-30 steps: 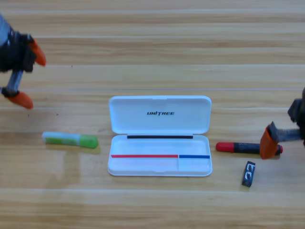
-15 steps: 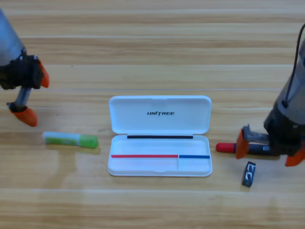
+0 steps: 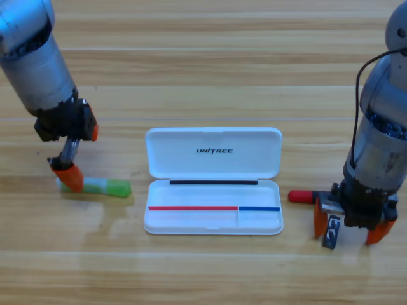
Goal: Clean up eraser and pencils
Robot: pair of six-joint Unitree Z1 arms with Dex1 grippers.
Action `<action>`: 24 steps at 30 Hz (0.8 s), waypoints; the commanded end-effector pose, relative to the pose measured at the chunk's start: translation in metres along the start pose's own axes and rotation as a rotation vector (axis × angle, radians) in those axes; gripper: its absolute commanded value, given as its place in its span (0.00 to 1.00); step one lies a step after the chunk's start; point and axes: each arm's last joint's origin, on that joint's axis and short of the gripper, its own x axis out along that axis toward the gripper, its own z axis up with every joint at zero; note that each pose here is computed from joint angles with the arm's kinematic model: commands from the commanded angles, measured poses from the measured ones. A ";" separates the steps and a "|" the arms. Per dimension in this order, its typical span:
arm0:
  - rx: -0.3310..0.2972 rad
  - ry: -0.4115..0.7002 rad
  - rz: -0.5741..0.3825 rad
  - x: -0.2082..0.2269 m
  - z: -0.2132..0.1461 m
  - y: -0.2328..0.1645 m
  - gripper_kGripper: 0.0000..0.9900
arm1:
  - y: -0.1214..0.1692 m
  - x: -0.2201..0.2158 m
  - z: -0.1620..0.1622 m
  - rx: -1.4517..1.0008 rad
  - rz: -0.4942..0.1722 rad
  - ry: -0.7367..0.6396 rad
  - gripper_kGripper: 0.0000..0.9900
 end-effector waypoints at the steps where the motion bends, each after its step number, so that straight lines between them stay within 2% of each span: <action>1: 0.008 0.008 -0.045 0.029 0.007 -0.005 0.99 | 0.006 0.028 0.006 0.012 -0.030 0.054 0.44; 8: 0.004 0.007 -0.049 0.043 0.005 -0.008 0.99 | 0.007 0.031 0.006 0.010 -0.038 0.053 0.01; 12: 0.004 0.006 -0.054 0.048 0.005 -0.009 0.99 | 0.007 0.025 0.006 -0.015 -0.034 0.046 0.00; 15: 0.002 0.002 -0.057 0.051 0.004 -0.011 0.99 | 0.010 0.008 0.002 -0.125 -0.039 0.046 0.00; 17: 0.001 0.005 -0.061 0.054 0.004 -0.012 0.99 | 0.016 -0.014 -0.002 -0.255 -0.063 0.025 0.00; 22: -0.002 0.006 -0.062 0.061 0.002 -0.015 0.97 | 0.020 -0.068 -0.017 -0.737 -0.067 -0.038 0.00; 24: -0.006 0.005 -0.061 0.063 0.002 -0.015 0.95 | 0.018 -0.080 -0.026 -0.944 -0.074 -0.018 0.00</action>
